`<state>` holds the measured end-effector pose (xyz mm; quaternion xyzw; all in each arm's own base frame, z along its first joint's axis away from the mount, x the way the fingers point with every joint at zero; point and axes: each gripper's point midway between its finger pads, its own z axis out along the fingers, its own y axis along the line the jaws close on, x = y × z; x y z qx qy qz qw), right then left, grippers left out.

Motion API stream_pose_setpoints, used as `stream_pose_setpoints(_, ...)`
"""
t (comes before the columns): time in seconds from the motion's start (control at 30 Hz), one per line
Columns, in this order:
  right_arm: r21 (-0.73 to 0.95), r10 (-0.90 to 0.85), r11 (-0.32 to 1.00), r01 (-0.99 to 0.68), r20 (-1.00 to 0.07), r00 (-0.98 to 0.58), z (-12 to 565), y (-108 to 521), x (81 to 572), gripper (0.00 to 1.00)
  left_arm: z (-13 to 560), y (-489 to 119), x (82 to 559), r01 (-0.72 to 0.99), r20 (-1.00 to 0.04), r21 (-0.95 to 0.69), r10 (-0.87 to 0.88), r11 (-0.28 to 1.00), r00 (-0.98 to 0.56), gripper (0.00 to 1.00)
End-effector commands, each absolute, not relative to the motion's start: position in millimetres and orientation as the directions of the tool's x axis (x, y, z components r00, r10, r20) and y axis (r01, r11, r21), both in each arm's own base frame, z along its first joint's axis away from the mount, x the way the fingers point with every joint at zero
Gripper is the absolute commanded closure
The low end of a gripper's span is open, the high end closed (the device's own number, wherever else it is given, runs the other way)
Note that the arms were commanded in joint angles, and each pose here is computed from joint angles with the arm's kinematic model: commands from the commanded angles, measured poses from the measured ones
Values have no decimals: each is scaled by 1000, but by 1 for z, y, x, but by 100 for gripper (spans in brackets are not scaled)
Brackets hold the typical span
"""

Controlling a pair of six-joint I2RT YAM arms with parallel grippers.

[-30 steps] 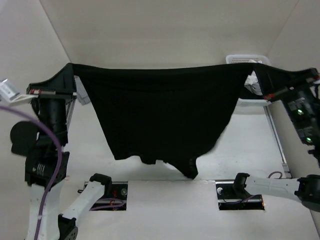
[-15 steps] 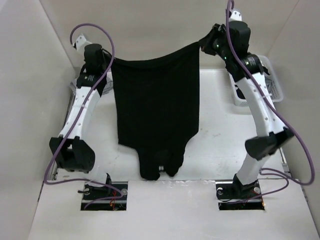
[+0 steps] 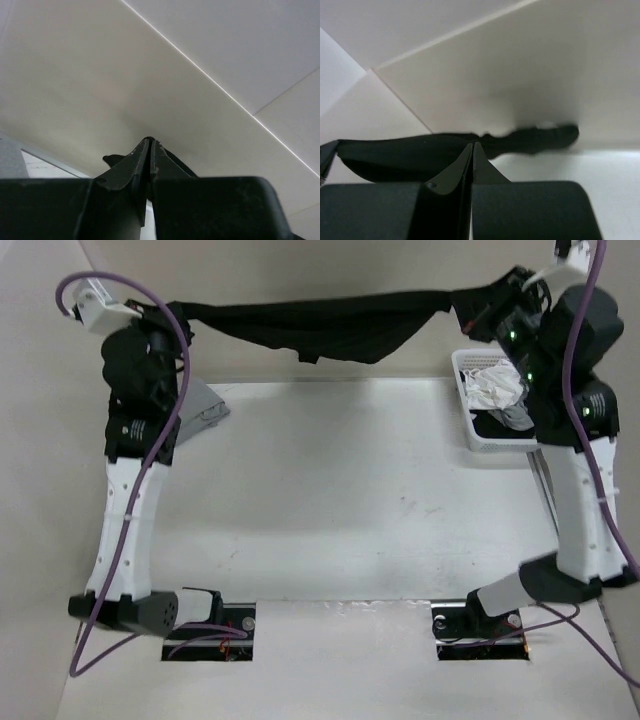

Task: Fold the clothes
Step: Flatten the tank top out, then fold the tank top

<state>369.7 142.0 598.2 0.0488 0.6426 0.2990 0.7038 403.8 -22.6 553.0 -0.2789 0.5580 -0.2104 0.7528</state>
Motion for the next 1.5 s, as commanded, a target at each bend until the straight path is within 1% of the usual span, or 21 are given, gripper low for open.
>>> stream_pose_setpoints(0.0, 464, 470, 832, -304, -881, -59, 543, 138, 369, 100, 511, -26, 395, -51, -757, -631, -600, 774, 258, 99)
stream_pose_setpoints(0.1, 484, 464, 836, -258, -875, -138, 470, 141, 346, 100, 456, -35, 376, -94, -779, -619, -596, 780, 195, 99)
stream_pose_setpoints(0.17, 501, 459, 834, -232, -863, -211, 409, 148, 320, 100, 411, -41, 356, -124, -789, -613, -597, 780, 146, 99)
stream_pose_setpoints(0.3, 550, 460, 809, -209, -813, -357, 294, 165, 262, 100, 296, -43, 296, -217, -805, -585, -592, 782, 37, 99)
stream_pose_setpoints(0.37, 589, 463, 784, -196, -765, -448, 240, 174, 230, 100, 250, -38, 271, -269, -811, -556, -584, 786, -32, 100)
stream_pose_setpoints(0.43, 616, 443, 767, -180, -712, -544, 191, 181, 199, 100, 202, -36, 240, -317, -777, -561, -618, 765, -116, 100)
stream_pose_setpoints(0.5, 649, 434, 746, -146, -642, -632, 152, 186, 170, 100, 168, -36, 214, -343, -724, -588, -666, 733, -181, 100)
stream_pose_setpoints(0.57, 661, 393, 737, -141, -589, -706, 126, 194, 143, 100, 146, -43, 194, -357, -657, -624, -714, 695, -242, 100)
stream_pose_setpoints(0.63, 669, 364, 731, -134, -549, -753, 112, 198, 120, 100, 137, -45, 182, -374, -611, -646, -744, 666, -270, 100)
stream_pose_setpoints(0.7, 672, 344, 727, -139, -532, -774, 109, 201, 104, 100, 140, -46, 178, -372, -594, -662, -758, 651, -269, 100)
stream_pose_setpoints(0.77, 675, 334, 720, -160, -539, -773, 117, 207, 98, 100, 146, -43, 182, -375, -604, -662, -758, 649, -246, 99)
stream_pose_setpoints(0.83, 651, 332, 738, -177, -579, -745, 131, 212, 110, 100, 155, -43, 194, -374, -636, -646, -740, 665, -218, 99)
stream_pose_setpoints(0.9, 607, 326, 772, -191, -635, -700, 141, 214, 137, 100, 168, -49, 216, -350, -669, -638, -718, 686, -189, 99)
stream_pose_setpoints(1.0, 563, 321, 803, -199, -688, -651, 156, 213, 196, 100, 191, -56, 262, -332, -712, -625, -690, 707, -130, 99)
stream_pose_setpoints(1.1, 558, 383, 816, -153, -719, -580, 177, 192, 273, 100, 212, -57, 316, -323, -712, -644, -698, 693, -79, 99)
stream_pose_setpoints(1.27, 586, 477, 805, -93, -733, -485, 219, 159, 383, 100, 241, -52, 424, -311, -678, -691, -734, 653, -35, 99)
stream_pose_setpoints(1.4, 619, 529, 782, -68, -718, -453, 245, 145, 474, 100, 245, -53, 523, -328, -715, -649, -698, 686, -43, 99)
stream_pose_setpoints(1.43, 629, 539, 774, -71, -714, -447, 250, 145, 499, 100, 245, -55, 541, -327, -720, -644, -692, 692, -45, 97)
stream_pose_setpoints(1.47, 640, 550, 765, -64, -702, -453, 250, 146, 522, 100, 245, -58, 570, -317, -731, -633, -680, 706, -55, 96)
